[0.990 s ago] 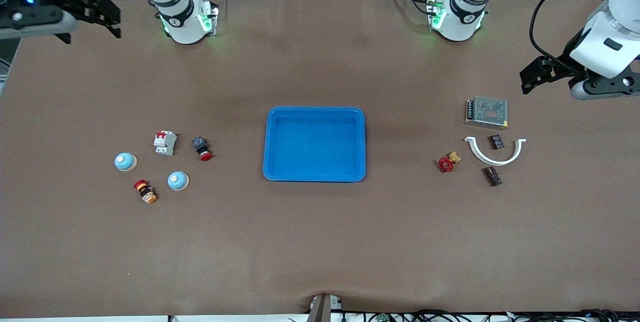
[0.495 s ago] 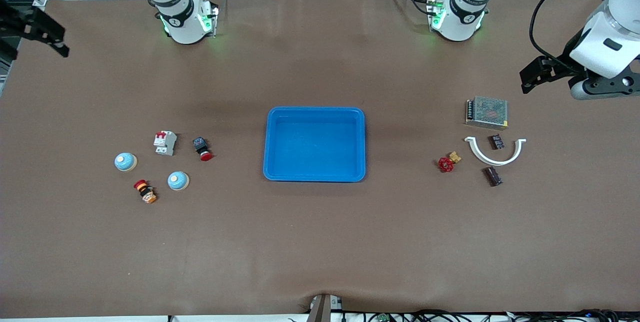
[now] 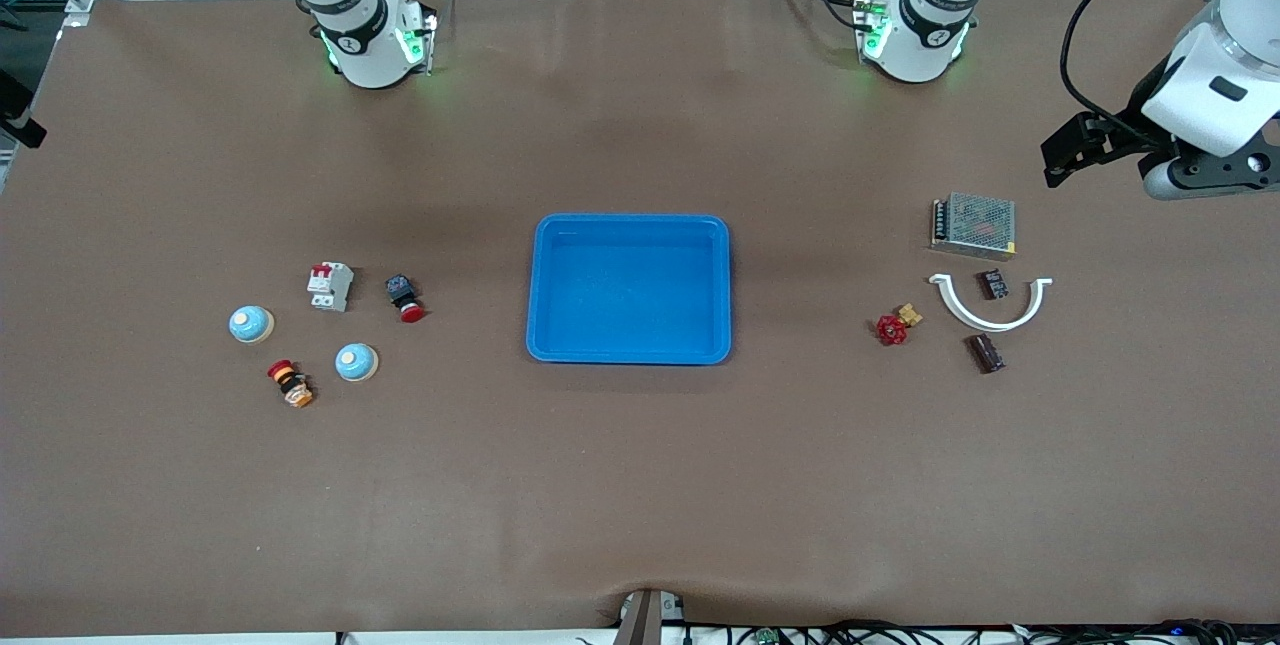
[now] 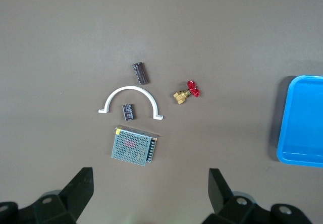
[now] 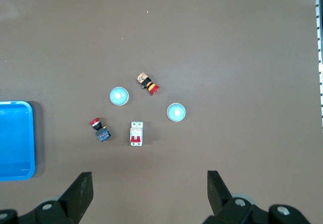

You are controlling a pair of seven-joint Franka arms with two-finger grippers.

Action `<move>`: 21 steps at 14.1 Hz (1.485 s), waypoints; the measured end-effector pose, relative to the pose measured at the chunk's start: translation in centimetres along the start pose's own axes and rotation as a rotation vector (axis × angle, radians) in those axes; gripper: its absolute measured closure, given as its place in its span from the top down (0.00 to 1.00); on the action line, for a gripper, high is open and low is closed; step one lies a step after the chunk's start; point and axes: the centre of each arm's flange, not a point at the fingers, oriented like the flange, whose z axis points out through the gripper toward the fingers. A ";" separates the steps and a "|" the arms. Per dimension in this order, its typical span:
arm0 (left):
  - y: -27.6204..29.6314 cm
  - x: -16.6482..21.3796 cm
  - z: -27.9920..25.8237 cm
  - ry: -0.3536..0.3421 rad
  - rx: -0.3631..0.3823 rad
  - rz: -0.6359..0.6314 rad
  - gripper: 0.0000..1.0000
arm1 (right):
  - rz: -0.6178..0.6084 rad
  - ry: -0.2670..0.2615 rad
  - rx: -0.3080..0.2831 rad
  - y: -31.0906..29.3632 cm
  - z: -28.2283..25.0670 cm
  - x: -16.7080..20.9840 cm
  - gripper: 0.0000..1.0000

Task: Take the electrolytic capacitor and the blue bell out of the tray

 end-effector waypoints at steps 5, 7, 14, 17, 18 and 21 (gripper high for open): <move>0.0 0.0 0.0 -0.001 0.000 0.000 1.00 | -0.017 -0.024 0.001 -1.0 2.0 1.4 1.00; 0.0 -0.1 0.0 -0.005 0.001 0.000 1.00 | -0.025 -0.024 0.002 -1.4 2.0 1.5 1.00; 0.0 -0.1 0.0 -0.009 0.002 0.015 1.00 | -0.046 -0.015 0.003 -2.6 2.6 2.2 1.00; 0.0 -0.5 -0.5 -0.001 0.002 0.073 1.00 | -0.057 -0.030 0.004 -3.2 3.5 2.7 1.00; -0.1 -0.6 -0.7 0.002 0.002 0.077 1.00 | -0.064 -0.035 0.004 -3.6 3.9 2.9 1.00; -0.1 -0.7 -0.9 0.004 -0.002 0.076 1.00 | -0.069 -0.038 0.004 -3.9 4.2 3.1 1.00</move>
